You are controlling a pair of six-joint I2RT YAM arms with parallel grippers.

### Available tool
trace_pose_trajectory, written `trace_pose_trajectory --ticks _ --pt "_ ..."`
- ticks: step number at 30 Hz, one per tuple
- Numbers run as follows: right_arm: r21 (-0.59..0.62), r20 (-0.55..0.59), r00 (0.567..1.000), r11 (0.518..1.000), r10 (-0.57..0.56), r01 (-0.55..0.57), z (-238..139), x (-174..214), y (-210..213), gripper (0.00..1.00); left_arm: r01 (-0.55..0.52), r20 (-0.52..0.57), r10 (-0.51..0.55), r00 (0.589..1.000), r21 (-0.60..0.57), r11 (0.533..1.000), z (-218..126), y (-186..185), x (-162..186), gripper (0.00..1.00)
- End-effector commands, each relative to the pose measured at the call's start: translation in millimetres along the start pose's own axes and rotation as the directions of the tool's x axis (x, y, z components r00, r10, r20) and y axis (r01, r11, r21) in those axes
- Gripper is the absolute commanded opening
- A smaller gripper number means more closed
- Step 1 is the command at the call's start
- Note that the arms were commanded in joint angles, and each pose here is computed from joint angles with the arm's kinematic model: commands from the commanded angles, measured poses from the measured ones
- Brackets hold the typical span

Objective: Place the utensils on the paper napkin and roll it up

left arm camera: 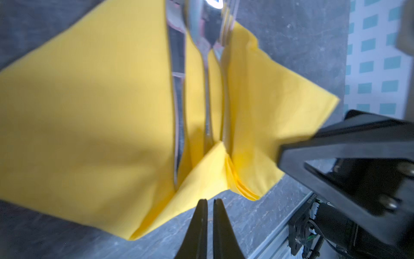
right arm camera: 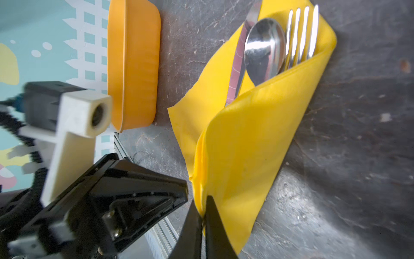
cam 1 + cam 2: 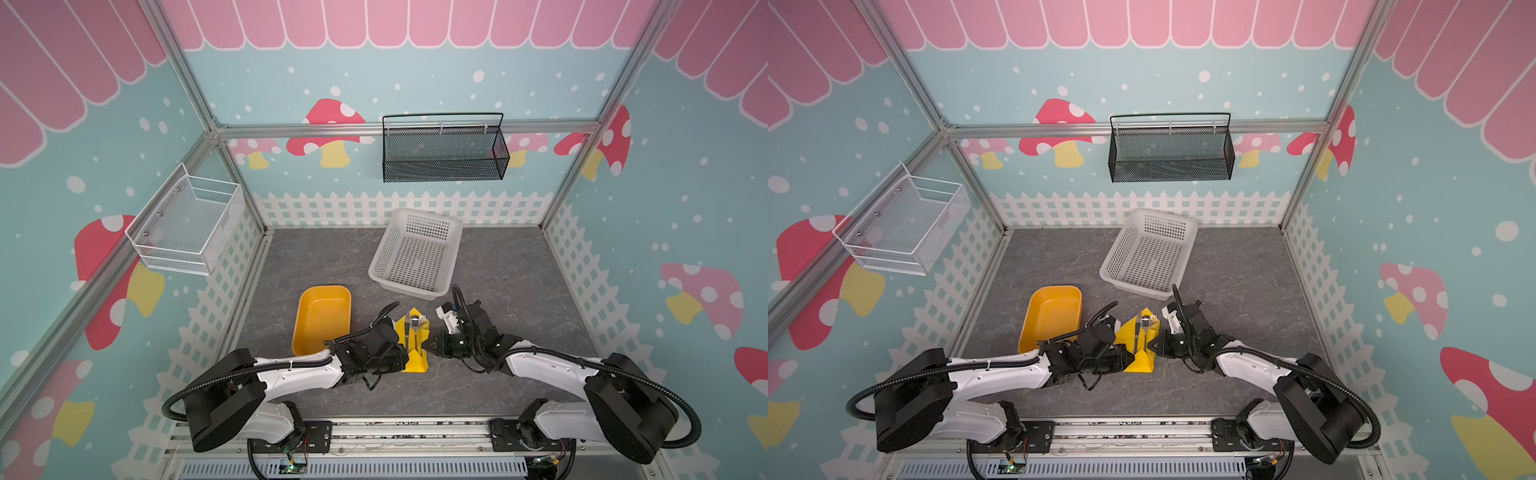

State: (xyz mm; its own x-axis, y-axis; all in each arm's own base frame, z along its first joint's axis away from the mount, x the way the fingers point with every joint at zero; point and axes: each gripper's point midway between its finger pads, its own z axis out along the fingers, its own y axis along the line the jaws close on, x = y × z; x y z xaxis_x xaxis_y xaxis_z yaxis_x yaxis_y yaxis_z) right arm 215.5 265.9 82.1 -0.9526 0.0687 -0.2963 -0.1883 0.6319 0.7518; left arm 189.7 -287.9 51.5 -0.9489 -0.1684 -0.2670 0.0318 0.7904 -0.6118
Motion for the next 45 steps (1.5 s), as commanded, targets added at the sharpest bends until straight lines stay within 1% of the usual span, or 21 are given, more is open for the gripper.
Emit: trace_pose_trajectory --ticks 1,8,13,16,19,23,25,27,29,30,32,37,40,43,45 --pt "0.021 -0.009 0.998 0.998 -0.056 0.056 4.1 -4.4 5.3 0.09 0.033 -0.004 -0.033 0.999 0.009 0.999 2.4 3.1 0.0 0.10" --pt "0.075 -0.048 0.994 0.993 -0.093 0.096 14.8 -2.7 4.1 0.09 0.038 -0.024 -0.038 0.999 0.001 0.999 15.1 1.5 0.4 0.09" --pt "0.069 -0.076 0.989 0.989 -0.123 0.129 21.6 -0.4 9.4 0.09 0.063 -0.020 -0.063 0.998 0.005 0.998 16.6 0.0 -1.2 0.08" --pt "0.052 -0.096 0.985 0.988 -0.143 0.148 26.2 1.9 14.3 0.14 0.073 0.017 -0.073 0.997 0.045 0.996 3.6 -9.0 -8.4 0.11" --pt "0.041 -0.126 0.982 0.988 -0.140 0.147 31.4 6.2 13.8 0.20 0.101 0.046 -0.104 0.993 0.069 0.992 -7.9 -5.9 -17.5 0.14" --pt "0.036 -0.152 0.978 0.988 -0.141 0.148 35.7 11.8 12.0 0.28 0.148 0.055 -0.158 0.986 0.145 0.978 -18.0 -8.2 -29.9 0.26" --pt "0.030 -0.163 0.976 0.987 -0.148 0.155 37.0 14.9 11.5 0.29 0.168 0.069 -0.186 0.980 0.206 0.964 -23.2 -14.0 -40.4 0.37" --pt "0.033 -0.165 0.975 0.987 -0.148 0.156 37.2 16.0 10.6 0.30 0.193 0.069 -0.216 0.974 0.247 0.950 -26.0 -15.6 -50.1 0.40" --pt "0.037 -0.163 0.975 0.987 -0.148 0.156 36.7 16.5 9.5 0.30 0.214 0.063 -0.240 0.969 0.280 0.936 -26.5 -17.4 -58.5 0.47" --pt "0.036 -0.163 0.975 0.987 -0.149 0.157 36.6 16.6 9.8 0.30 0.214 0.061 -0.243 0.968 0.298 0.930 -26.5 -20.3 -62.3 0.51" --pt "0.033 -0.165 0.975 0.987 -0.151 0.159 36.8 17.1 10.4 0.30 0.214 0.053 -0.242 0.969 0.309 0.927 -24.1 -23.6 -67.5 0.55" --pt "0.034 -0.167 0.975 0.987 -0.148 0.156 36.5 17.8 9.9 0.31 0.239 0.010 -0.254 0.967 0.304 0.922 -8.2 -27.0 -71.7 0.57" --pt "0.035 -0.164 0.975 0.987 -0.149 0.156 35.8 17.7 9.8 0.31 0.252 -0.019 -0.256 0.966 0.275 0.928 4.1 -24.0 -70.0 0.57" --pt "0.034 -0.171 0.974 0.987 -0.148 0.156 36.0 19.2 9.0 0.31 0.254 -0.042 -0.252 0.967 0.275 0.927 14.4 -25.5 -70.4 0.55" --pt "0.035 -0.172 0.974 0.987 -0.146 0.154 36.4 19.6 8.3 0.31 0.259 -0.057 -0.253 0.966 0.277 0.925 20.5 -26.1 -69.9 0.51"
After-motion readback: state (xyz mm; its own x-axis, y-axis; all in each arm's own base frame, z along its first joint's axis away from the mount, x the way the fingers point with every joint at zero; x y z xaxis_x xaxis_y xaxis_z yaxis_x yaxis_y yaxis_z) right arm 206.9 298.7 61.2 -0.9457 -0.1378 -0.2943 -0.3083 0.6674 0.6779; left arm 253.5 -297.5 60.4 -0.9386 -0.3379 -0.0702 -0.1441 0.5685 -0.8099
